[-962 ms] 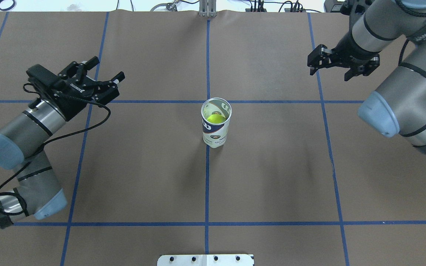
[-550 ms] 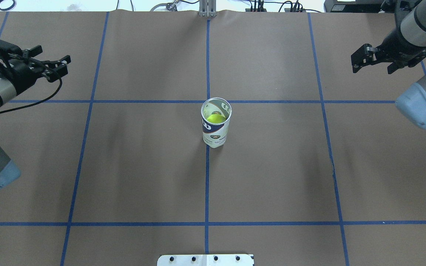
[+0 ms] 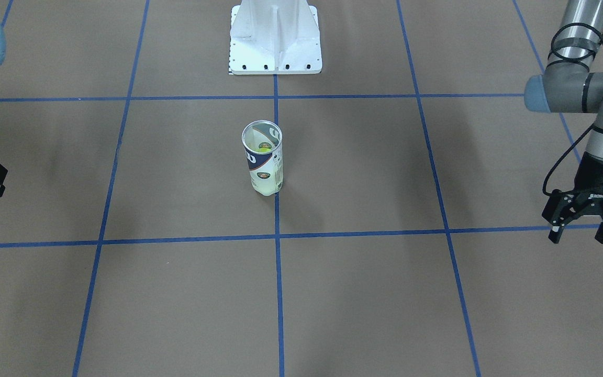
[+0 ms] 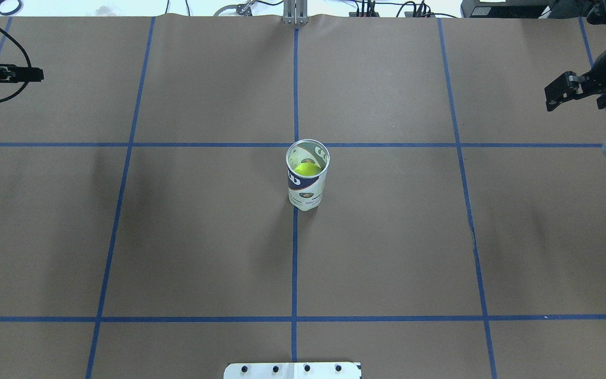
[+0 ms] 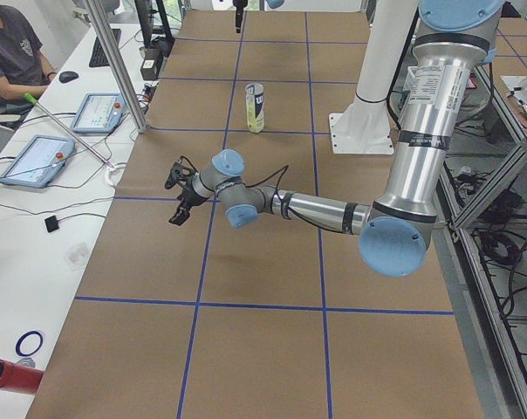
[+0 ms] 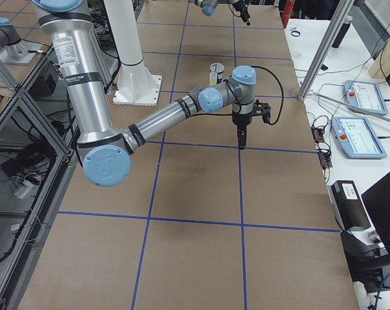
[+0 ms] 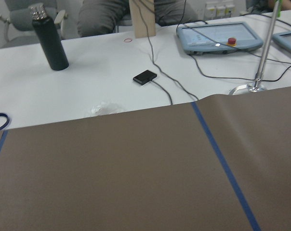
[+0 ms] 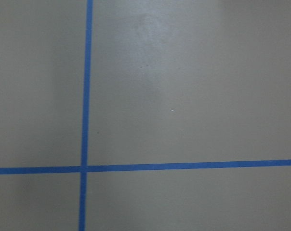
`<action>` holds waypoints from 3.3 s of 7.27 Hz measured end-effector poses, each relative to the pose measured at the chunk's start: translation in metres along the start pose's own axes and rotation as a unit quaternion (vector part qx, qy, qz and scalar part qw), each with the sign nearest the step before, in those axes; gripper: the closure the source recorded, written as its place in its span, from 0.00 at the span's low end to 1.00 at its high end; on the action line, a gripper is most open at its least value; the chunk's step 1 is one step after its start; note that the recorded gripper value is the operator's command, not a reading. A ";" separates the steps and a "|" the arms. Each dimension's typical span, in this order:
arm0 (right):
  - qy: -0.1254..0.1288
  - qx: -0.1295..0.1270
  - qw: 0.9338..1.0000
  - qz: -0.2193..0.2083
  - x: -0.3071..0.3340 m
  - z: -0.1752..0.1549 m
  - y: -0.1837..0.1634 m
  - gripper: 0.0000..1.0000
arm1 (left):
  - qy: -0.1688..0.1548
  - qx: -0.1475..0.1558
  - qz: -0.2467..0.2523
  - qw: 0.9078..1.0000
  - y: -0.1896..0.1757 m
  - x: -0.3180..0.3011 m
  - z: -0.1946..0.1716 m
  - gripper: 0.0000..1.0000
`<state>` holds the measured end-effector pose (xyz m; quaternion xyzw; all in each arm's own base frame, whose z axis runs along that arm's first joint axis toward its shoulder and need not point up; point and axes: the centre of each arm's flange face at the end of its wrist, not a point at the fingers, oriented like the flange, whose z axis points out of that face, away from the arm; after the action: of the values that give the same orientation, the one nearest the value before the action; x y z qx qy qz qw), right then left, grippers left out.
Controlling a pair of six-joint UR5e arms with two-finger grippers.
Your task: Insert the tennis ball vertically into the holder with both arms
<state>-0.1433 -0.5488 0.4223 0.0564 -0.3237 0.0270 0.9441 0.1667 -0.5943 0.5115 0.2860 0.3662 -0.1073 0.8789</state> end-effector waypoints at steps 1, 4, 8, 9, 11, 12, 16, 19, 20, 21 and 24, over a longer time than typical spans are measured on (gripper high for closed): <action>0.002 -0.001 1.000 -0.001 0.013 0.004 0.004 0.00 | 0.014 -0.050 -0.028 0.998 -0.016 -0.020 -0.011 0.01; -0.002 -0.008 1.000 -0.003 0.047 0.020 0.017 0.00 | 0.037 -0.143 -0.038 0.988 -0.018 -0.071 -0.028 0.01; -0.056 -0.059 0.995 -0.053 0.113 0.048 0.011 0.00 | 0.029 -0.207 -0.015 0.978 -0.011 -0.121 -0.045 0.01; -0.057 -0.066 0.995 -0.052 0.122 0.055 0.008 0.00 | 0.039 -0.214 -0.035 0.976 -0.017 -0.132 -0.056 0.01; -0.058 -0.070 0.995 -0.050 0.126 0.060 0.004 0.00 | 0.046 -0.209 -0.051 0.976 -0.021 -0.139 -0.077 0.01; -0.058 -0.071 0.995 -0.049 0.126 0.061 0.002 0.00 | 0.044 -0.210 -0.056 0.975 -0.018 -0.142 -0.080 0.01; -0.057 -0.072 0.995 -0.049 0.123 0.064 -0.005 0.00 | 0.032 -0.221 -0.061 0.973 -0.016 -0.143 -0.080 0.01; -0.058 -0.073 0.994 -0.049 0.121 0.066 -0.011 0.00 | 0.003 -0.229 -0.036 0.973 -0.024 -0.161 -0.087 0.01; -0.057 -0.074 0.994 -0.048 0.122 0.067 -0.012 0.00 | -0.008 -0.230 -0.023 0.973 -0.024 -0.168 -0.089 0.01; -0.057 -0.074 0.995 -0.047 0.121 0.067 -0.012 0.00 | -0.015 -0.231 -0.017 0.973 -0.024 -0.171 -0.090 0.01; -0.057 -0.077 0.994 -0.045 0.125 0.069 -0.010 0.00 | -0.021 -0.239 -0.018 0.971 -0.010 -0.179 -0.089 0.00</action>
<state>-0.0856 -0.5657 0.5523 -0.0002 -0.3751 -0.0432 0.9260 -0.0163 -0.5540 0.5830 0.0591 0.3677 -0.0385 0.9273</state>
